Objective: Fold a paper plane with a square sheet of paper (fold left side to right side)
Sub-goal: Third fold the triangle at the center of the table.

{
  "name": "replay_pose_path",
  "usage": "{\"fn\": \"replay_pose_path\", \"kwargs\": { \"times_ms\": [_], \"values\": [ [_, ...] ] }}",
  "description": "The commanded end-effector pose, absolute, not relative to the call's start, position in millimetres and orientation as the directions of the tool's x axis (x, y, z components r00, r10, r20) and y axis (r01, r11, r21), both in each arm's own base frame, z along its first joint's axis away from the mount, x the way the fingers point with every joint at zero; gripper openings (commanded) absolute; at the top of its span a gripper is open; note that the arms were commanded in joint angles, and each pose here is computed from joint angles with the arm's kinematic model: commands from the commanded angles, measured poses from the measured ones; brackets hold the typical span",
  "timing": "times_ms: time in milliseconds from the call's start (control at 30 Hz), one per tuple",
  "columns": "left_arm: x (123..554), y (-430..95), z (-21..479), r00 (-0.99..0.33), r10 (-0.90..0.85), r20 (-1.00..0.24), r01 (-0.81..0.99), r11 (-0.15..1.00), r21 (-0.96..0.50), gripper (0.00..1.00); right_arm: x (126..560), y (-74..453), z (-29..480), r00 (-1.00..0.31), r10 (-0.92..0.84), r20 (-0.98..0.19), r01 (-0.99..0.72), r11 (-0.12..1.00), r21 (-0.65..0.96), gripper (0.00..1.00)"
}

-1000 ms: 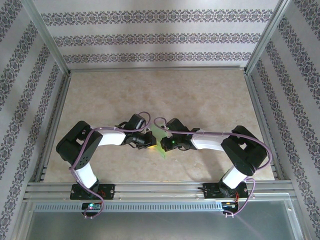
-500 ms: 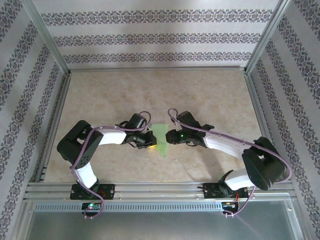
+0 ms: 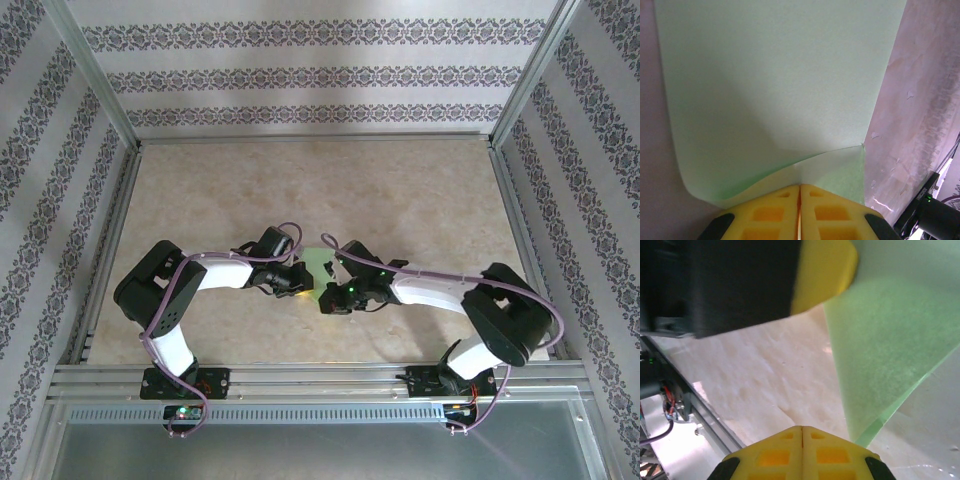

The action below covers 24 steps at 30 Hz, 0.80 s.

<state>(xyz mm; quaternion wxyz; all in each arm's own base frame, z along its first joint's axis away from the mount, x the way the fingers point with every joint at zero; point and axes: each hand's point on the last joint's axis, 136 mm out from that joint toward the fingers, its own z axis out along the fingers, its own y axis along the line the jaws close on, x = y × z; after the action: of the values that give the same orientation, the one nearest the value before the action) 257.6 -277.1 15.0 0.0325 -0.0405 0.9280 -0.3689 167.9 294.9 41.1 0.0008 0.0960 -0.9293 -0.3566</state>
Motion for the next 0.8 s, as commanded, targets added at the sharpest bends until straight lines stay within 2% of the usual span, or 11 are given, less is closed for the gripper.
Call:
{"fn": "replay_pose_path", "kwargs": {
  "times_ms": [0, 200, 767],
  "values": [
    [237, -249, -26, -0.991, -0.124, 0.043, -0.128, 0.835, -0.535, 0.10, 175, 302, 41, -0.984, -0.161, -0.076, -0.170, 0.721, 0.671, 0.00],
    [237, -250, -26, -0.992, -0.121, 0.044, -0.126, 0.834, -0.538, 0.10, 182, 301, 38, -0.984, -0.151, -0.093, -0.175, 0.737, 0.652, 0.00],
    [236, -249, -28, -0.992, -0.118, 0.049, -0.126, 0.837, -0.533, 0.10, 175, 286, 14, -0.988, -0.151, -0.040, -0.144, 0.780, 0.610, 0.00]
  ]
}}
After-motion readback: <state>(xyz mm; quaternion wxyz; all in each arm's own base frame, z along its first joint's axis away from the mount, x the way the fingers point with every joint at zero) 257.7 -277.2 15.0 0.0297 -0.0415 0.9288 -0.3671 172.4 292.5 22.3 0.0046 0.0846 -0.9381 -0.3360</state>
